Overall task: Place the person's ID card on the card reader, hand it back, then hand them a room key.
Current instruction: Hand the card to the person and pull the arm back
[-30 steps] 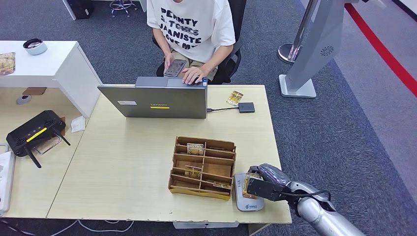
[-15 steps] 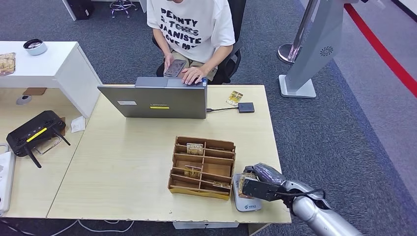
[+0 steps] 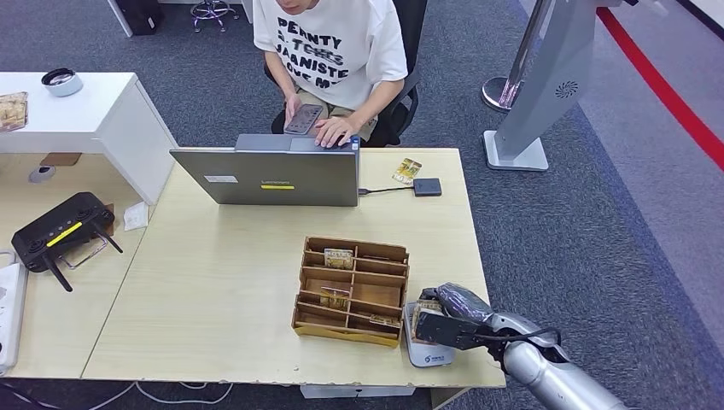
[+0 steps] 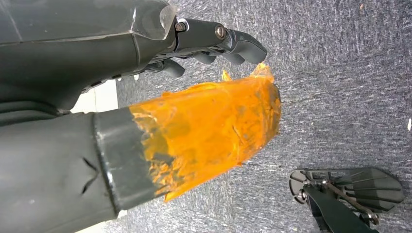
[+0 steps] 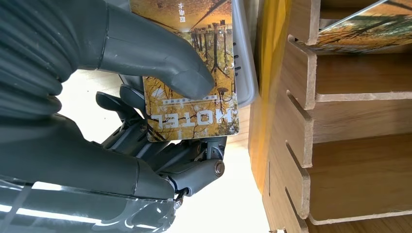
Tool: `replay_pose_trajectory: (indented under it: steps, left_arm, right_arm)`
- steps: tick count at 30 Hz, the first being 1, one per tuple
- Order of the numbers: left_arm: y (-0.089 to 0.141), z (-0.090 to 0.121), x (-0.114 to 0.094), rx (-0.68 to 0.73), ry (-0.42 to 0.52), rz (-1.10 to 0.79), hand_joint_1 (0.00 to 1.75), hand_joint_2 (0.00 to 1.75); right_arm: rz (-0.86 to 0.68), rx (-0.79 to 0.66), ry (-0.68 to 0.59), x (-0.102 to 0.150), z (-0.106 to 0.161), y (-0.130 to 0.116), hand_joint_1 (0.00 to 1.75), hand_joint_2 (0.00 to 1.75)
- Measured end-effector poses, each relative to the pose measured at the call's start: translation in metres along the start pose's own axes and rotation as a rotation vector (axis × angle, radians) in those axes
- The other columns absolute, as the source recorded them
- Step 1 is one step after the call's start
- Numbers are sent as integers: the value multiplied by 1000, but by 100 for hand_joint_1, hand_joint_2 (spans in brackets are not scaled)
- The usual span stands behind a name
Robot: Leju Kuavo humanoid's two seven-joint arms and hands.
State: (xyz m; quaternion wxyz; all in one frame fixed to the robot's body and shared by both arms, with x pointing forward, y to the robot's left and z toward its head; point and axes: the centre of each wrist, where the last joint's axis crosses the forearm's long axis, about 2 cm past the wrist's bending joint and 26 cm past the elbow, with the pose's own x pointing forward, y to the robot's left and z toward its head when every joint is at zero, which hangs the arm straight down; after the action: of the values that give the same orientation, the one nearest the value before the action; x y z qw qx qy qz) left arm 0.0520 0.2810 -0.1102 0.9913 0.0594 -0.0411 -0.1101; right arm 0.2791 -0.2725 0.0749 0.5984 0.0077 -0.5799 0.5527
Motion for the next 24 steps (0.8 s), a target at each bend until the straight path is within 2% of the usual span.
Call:
replay_pose_trajectory:
  steps: [24]
  left_arm:
    - [0,0,0,0,6,-5,0,0]
  right_arm:
    - [2,-9,12,-1,1,2,175,175]
